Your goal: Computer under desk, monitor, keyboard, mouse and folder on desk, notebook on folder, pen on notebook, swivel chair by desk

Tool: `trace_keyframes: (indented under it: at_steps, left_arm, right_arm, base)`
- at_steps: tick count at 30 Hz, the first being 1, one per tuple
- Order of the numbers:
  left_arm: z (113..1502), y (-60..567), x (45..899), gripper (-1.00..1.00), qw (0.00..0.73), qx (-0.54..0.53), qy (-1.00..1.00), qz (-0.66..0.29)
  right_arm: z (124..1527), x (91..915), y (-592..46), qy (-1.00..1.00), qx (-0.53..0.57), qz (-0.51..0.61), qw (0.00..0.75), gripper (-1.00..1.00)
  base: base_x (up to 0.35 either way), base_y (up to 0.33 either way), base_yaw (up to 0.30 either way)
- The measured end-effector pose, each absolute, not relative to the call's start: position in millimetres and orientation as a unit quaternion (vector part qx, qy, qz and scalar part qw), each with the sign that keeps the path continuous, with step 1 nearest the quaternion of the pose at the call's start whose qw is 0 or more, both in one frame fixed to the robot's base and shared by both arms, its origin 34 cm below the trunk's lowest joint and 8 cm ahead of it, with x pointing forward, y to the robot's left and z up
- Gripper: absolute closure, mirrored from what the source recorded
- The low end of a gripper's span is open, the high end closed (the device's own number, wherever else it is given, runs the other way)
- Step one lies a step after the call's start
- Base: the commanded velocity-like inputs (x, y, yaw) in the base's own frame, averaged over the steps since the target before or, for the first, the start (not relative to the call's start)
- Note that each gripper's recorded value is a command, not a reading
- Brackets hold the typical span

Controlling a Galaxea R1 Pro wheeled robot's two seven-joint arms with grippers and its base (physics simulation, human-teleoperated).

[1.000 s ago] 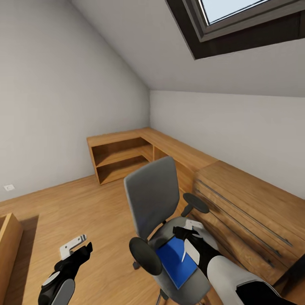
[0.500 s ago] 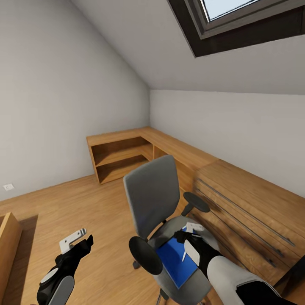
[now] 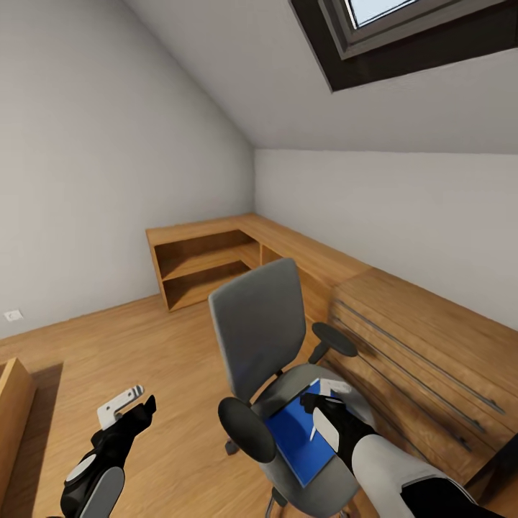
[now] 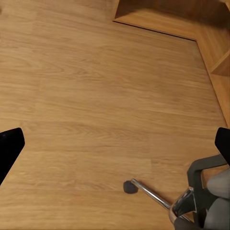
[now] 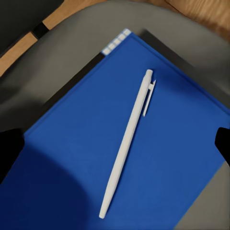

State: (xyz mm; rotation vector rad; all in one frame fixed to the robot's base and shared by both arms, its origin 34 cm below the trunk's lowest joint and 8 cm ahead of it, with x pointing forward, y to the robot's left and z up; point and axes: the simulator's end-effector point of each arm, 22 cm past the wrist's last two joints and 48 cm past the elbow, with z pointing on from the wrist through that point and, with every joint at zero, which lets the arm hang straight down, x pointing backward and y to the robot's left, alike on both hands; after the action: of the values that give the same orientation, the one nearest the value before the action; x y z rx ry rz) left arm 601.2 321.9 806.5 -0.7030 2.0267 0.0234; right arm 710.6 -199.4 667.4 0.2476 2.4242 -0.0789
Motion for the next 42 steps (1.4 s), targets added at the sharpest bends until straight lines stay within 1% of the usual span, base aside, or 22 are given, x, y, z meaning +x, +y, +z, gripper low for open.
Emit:
trace_keyframes:
  at_steps: [42]
  left_arm:
    - [733.8, 321.9, 597.1, -1.0, 0.479, -0.289, 0.829, 0.009]
  right_arm:
    - [594.3, 707.8, -209.2, 0.932, 0.101, -0.029, 0.346, -1.0]
  base:
    - [0.0, 0.0, 0.0]
